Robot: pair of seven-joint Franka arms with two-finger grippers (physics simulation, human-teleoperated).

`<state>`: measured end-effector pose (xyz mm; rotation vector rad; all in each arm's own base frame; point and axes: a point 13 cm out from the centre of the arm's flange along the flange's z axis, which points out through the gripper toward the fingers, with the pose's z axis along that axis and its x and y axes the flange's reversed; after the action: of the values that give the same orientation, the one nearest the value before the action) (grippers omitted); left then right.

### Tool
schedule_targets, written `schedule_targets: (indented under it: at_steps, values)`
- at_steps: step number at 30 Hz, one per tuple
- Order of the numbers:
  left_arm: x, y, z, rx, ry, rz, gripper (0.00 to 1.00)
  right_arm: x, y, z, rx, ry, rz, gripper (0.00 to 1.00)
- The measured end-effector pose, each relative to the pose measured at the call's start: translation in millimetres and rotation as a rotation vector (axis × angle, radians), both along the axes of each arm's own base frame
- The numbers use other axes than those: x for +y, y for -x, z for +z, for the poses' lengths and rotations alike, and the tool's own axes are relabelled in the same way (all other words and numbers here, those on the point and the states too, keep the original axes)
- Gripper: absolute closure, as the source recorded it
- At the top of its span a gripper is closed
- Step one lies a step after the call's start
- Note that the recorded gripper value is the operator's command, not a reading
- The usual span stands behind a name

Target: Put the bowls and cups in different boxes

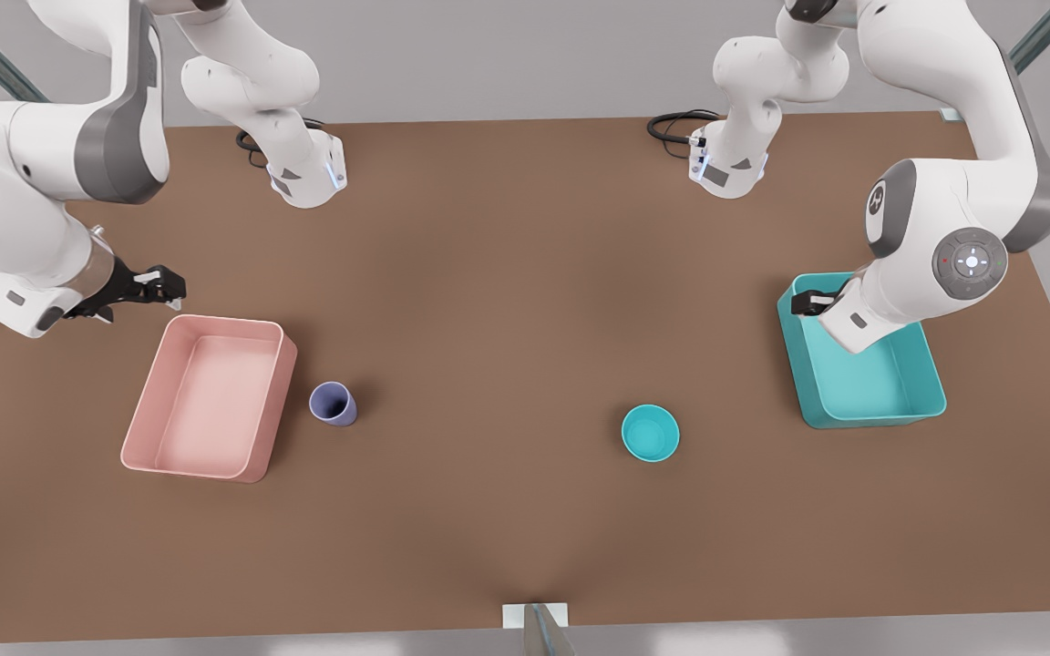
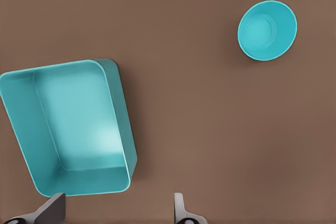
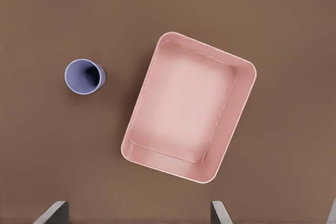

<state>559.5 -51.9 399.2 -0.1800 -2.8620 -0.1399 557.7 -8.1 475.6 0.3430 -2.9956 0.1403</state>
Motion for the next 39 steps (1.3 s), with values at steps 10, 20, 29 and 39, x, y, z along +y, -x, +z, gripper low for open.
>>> schedule_targets:
  at_steps: [10, 20, 29, 39]
  values:
    - [-89, -83, -181, 0.064, 0.208, 0.027, 0.0, 92, -52, -178, 0.161, -0.051, 0.1, 0.0]
    - [-163, -116, -275, -0.027, 0.342, 0.057, 0.0, 129, -76, -282, 0.09, -0.118, 0.093, 0.0]
    - [-169, -106, -341, -0.018, 0.333, 0.101, 0.21, 116, -55, -319, 0.088, -0.111, 0.073, 0.0]
    - [-184, -112, -331, -0.046, 0.35, 0.147, 0.79, 105, -53, -366, 0.073, -0.103, 0.056, 0.0]
